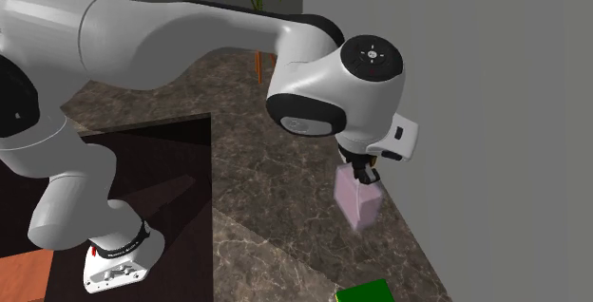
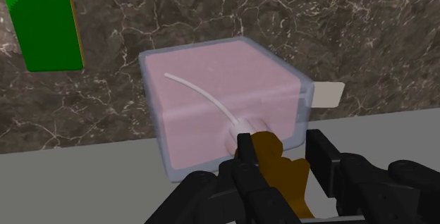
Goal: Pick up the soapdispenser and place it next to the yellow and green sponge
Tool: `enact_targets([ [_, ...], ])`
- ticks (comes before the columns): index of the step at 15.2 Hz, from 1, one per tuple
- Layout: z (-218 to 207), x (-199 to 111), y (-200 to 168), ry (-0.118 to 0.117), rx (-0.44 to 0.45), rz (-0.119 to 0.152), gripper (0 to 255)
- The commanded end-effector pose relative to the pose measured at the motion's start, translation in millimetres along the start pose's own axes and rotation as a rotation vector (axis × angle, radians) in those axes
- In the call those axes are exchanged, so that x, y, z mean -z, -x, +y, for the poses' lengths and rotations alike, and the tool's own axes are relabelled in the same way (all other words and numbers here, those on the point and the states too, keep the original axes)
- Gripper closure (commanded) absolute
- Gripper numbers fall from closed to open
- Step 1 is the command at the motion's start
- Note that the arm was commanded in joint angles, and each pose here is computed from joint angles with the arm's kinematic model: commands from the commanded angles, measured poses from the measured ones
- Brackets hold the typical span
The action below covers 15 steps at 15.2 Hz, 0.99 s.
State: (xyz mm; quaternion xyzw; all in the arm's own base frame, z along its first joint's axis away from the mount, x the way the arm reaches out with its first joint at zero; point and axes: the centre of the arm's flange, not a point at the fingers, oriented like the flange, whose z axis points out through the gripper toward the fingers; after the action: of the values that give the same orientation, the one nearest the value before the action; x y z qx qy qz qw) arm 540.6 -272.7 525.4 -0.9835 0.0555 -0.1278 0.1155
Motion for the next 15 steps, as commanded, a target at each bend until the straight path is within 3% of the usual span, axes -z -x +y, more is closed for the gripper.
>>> enact_targets([
  [1,2.0,-9.9,1.8,0.000,0.000,0.001,255],
  [15,19.9,-79.4,19.4,0.000,0.000,0.001,255],
])
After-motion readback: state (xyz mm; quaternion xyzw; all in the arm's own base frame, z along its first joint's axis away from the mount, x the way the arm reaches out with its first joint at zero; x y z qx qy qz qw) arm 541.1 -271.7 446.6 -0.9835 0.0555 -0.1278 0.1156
